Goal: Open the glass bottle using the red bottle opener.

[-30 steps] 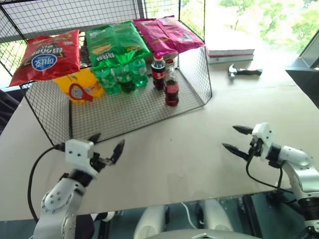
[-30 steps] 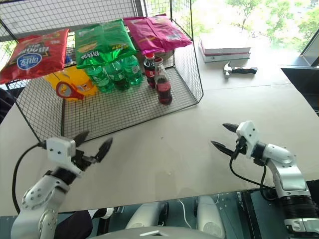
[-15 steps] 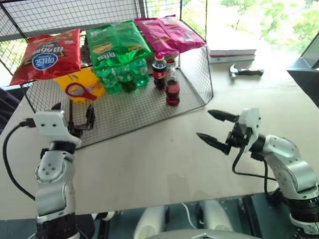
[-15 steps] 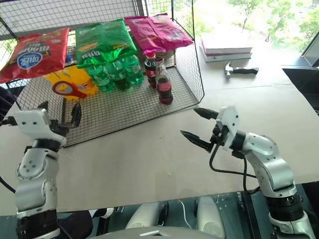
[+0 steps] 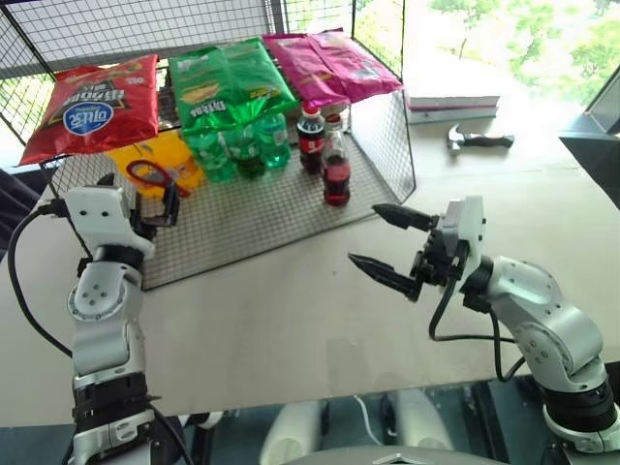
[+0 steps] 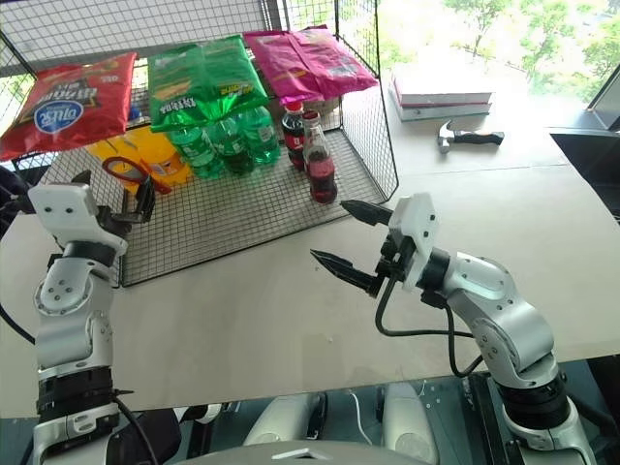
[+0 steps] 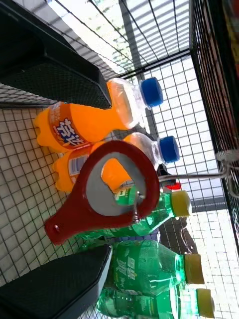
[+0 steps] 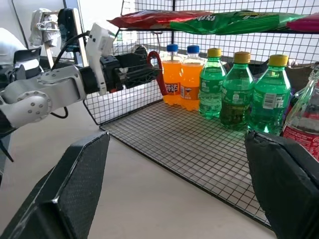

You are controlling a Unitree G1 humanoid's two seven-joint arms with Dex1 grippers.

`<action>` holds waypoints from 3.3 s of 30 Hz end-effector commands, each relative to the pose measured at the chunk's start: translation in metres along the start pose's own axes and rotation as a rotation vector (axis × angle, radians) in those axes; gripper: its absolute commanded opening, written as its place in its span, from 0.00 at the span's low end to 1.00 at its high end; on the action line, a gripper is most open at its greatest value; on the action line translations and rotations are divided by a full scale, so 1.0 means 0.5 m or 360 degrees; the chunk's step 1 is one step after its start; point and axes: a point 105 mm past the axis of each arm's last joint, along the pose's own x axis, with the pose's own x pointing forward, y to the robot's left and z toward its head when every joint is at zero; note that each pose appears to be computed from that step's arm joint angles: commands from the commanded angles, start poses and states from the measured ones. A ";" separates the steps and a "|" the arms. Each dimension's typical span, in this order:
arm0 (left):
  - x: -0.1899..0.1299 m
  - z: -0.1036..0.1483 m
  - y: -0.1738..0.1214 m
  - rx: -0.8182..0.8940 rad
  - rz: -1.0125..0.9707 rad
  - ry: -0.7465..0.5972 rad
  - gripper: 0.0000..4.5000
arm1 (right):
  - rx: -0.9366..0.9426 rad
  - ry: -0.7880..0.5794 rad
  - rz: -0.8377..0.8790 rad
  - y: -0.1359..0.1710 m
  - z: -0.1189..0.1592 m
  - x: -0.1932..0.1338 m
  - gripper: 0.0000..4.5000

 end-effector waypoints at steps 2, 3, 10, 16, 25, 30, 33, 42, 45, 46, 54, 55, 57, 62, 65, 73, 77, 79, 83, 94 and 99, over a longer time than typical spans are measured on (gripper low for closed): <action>0.013 0.022 0.006 0.0046 -0.0011 -0.0081 1.00 | -0.0067 -0.0060 0.0008 0.006 0.020 0.001 0.97; 0.014 0.021 0.006 0.0048 -0.0011 -0.0083 1.00 | -0.0068 -0.0061 0.0008 0.006 0.019 0.002 0.97; 0.028 0.015 0.005 0.0048 -0.0013 -0.0094 1.00 | -0.0073 -0.0062 -0.0006 0.007 0.019 0.001 0.97; 0.038 0.013 0.006 0.0053 -0.0011 -0.0109 1.00 | -0.0074 -0.0059 -0.0012 0.007 0.017 0.001 0.97; 0.046 0.013 0.005 0.0078 -0.0024 -0.0126 1.00 | -0.0074 -0.0066 -0.0017 0.007 0.017 0.003 0.97; 0.048 0.012 0.002 0.0076 -0.0039 -0.0131 1.00 | -0.0072 -0.0067 -0.0022 0.007 0.016 0.003 0.97; 0.049 0.013 0.001 0.0071 -0.0044 -0.0137 1.00 | -0.0073 -0.0068 -0.0022 0.006 0.016 0.003 0.97; 0.050 0.011 -0.001 0.0068 -0.0049 -0.0139 0.76 | -0.0081 -0.0063 -0.0025 0.005 0.014 0.006 0.98; 0.049 0.010 0.000 0.0071 -0.0048 -0.0134 0.76 | -0.0082 -0.0063 -0.0027 0.004 0.013 0.007 0.98; 0.049 0.010 0.000 0.0071 -0.0047 -0.0133 0.76 | -0.0082 -0.0062 -0.0028 0.004 0.013 0.006 0.98; 0.046 0.015 0.000 0.0071 -0.0049 -0.0148 0.76 | -0.0083 -0.0062 -0.0028 0.003 0.010 0.010 0.98; 0.046 0.016 0.000 0.0070 -0.0050 -0.0153 0.76 | -0.0083 -0.0062 -0.0028 0.003 0.009 0.010 0.98; 0.045 0.017 0.001 0.0067 -0.0049 -0.0159 0.64 | -0.0085 -0.0060 -0.0027 0.002 0.008 0.010 0.98; 0.044 0.016 0.002 0.0086 -0.0045 -0.0150 0.59 | -0.0090 -0.0058 -0.0024 0.000 0.005 0.010 0.98; 0.044 0.017 0.003 0.0088 -0.0038 -0.0150 0.59 | -0.0093 -0.0060 -0.0025 -0.001 0.005 0.010 0.98; 0.041 0.019 -0.004 0.0077 -0.0064 -0.0153 0.59 | -0.0092 -0.0062 -0.0033 -0.001 -0.001 0.011 0.98; 0.037 0.023 -0.013 0.0047 -0.0094 -0.0170 0.28 | -0.0091 -0.0061 -0.0037 -0.001 -0.003 0.011 0.98; 0.037 0.024 -0.013 0.0048 -0.0093 -0.0169 0.09 | -0.0093 -0.0060 -0.0039 -0.002 -0.003 0.011 0.98; 0.031 0.028 -0.007 0.0034 -0.0055 -0.0163 0.01 | -0.0093 -0.0058 -0.0038 -0.001 -0.005 0.010 0.98; 0.006 0.051 -0.020 -0.0530 -0.0028 -0.0205 0.01 | -0.0101 -0.0062 -0.0036 -0.005 -0.004 0.013 0.98; -0.004 0.083 -0.053 -0.1238 -0.0206 -0.0296 0.01 | -0.0103 -0.0046 -0.0036 -0.006 -0.007 0.010 0.98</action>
